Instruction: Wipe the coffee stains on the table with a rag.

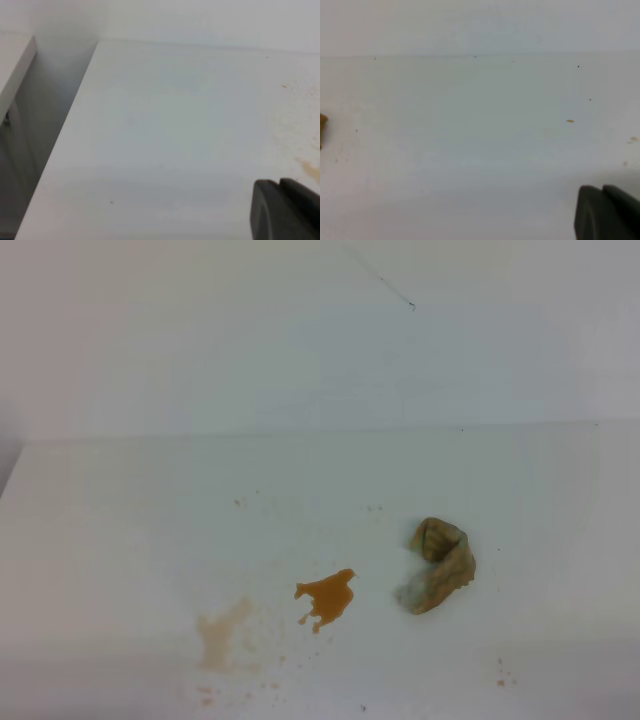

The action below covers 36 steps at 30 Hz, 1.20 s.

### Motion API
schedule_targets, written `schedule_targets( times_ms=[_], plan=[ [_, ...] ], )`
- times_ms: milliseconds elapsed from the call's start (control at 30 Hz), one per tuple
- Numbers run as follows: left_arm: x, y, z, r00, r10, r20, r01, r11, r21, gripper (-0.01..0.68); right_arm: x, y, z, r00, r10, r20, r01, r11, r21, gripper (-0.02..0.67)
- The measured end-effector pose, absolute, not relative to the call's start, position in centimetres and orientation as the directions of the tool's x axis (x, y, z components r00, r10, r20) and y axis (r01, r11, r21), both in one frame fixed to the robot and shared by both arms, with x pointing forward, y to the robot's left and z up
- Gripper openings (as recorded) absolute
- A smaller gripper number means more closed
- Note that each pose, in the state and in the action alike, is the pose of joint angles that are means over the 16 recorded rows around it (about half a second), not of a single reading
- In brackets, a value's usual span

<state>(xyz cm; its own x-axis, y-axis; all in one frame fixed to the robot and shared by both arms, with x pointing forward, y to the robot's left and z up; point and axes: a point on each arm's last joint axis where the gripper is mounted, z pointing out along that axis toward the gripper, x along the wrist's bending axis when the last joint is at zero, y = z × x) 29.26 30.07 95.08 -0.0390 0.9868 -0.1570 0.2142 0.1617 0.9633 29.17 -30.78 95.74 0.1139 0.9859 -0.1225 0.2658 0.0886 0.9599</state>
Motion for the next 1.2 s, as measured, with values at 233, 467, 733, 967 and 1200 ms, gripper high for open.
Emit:
schedule_targets(
  times_ms=[233, 467, 733, 967, 1200],
  plan=[
    [29.3, 30.1, 95.1, -0.039, 0.987, -0.157, 0.214, 0.162, 0.963, 0.000, 29.2, -30.8, 95.7, 0.114, 0.986, -0.123, 0.266, 0.089, 0.960, -0.003],
    [29.3, 30.1, 95.1, -0.039, 0.987, -0.157, 0.214, 0.162, 0.963, 0.001, 29.2, -30.8, 95.8, 0.114, 0.986, -0.123, 0.264, 0.089, 0.960, -0.003],
    [29.3, 30.1, 95.0, -0.039, 0.987, -0.157, 0.214, 0.162, 0.963, 0.001, 29.3, -30.6, 96.2, 0.115, 0.992, -0.058, 0.203, 0.034, 0.979, -0.003],
    [29.3, 30.1, 95.1, -0.039, 0.987, -0.157, 0.214, 0.162, 0.963, 0.000, 29.5, -30.4, 97.8, 0.106, 0.991, 0.086, 0.019, -0.089, 0.996, -0.003],
    [29.3, 30.1, 95.1, -0.039, 0.987, -0.157, 0.214, 0.162, 0.963, 0.000, 29.3, -30.6, 99.9, 0.082, 0.979, 0.187, -0.215, -0.165, 0.962, -0.003]
  ],
)
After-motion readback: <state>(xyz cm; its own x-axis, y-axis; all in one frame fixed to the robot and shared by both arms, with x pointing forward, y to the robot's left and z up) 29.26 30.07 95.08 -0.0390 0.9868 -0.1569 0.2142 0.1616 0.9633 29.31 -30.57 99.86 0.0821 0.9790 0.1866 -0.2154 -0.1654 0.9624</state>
